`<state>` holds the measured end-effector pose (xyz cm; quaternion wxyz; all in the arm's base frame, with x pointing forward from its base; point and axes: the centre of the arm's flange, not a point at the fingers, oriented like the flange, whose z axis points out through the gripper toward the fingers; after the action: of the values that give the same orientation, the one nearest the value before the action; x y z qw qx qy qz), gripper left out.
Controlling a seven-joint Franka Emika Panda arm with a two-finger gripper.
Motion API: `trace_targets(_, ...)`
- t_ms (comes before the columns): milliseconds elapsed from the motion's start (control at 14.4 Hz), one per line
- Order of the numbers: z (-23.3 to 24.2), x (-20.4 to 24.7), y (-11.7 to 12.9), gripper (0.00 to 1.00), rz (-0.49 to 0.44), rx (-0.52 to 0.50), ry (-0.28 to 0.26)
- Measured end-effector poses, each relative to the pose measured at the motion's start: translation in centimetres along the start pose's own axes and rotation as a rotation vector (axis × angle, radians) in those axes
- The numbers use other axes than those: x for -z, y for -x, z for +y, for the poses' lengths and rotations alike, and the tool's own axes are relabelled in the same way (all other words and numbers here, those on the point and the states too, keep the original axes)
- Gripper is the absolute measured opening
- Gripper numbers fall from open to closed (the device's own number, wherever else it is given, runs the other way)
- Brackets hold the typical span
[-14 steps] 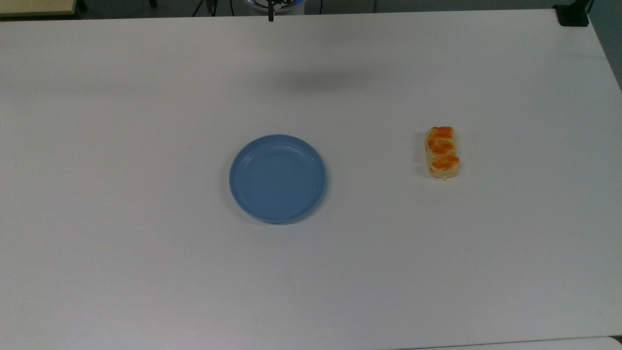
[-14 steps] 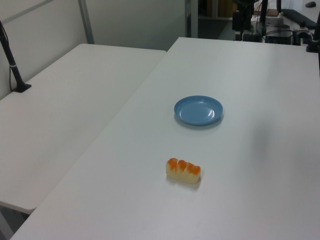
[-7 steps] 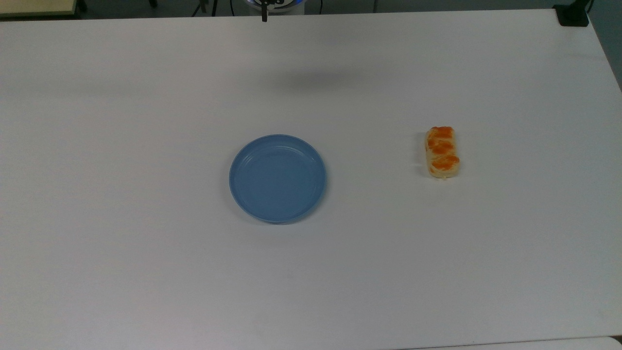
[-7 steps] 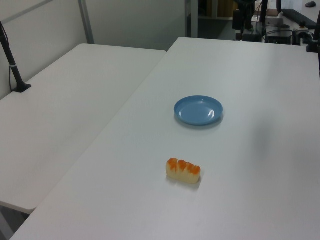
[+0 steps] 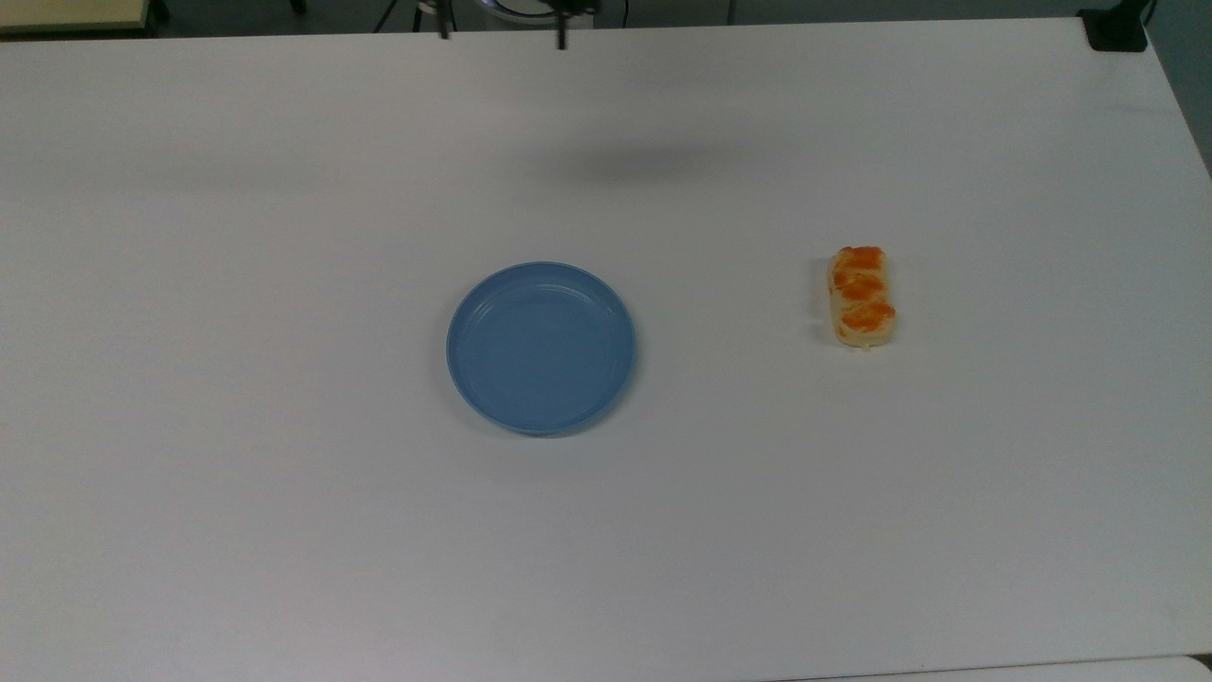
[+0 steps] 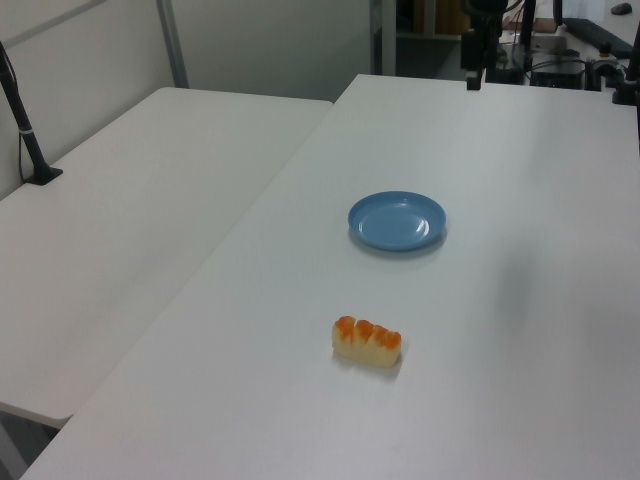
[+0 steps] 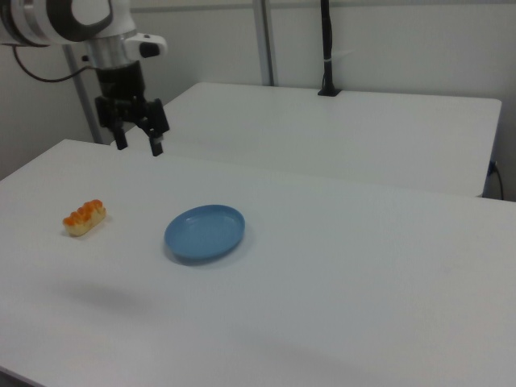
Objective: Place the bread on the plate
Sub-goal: 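Move the open gripper over the orange-topped bread roll and lower it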
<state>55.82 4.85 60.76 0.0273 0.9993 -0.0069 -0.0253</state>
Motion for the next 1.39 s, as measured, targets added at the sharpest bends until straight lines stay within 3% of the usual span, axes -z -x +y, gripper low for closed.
trace_targets(416,-10.8,-2.6,-1.0,1.00,0.034,0.026,-0.021)
trace_targets(763,-21.9,-10.5,-2.7,1.00,0.045,-0.028,-0.031)
trace_targets(1110,-29.2,-18.8,-4.3,1.00,0.096,-0.021,-0.068)
trace_targets(1388,-32.7,-23.0,-3.7,1.00,0.083,0.026,-0.063)
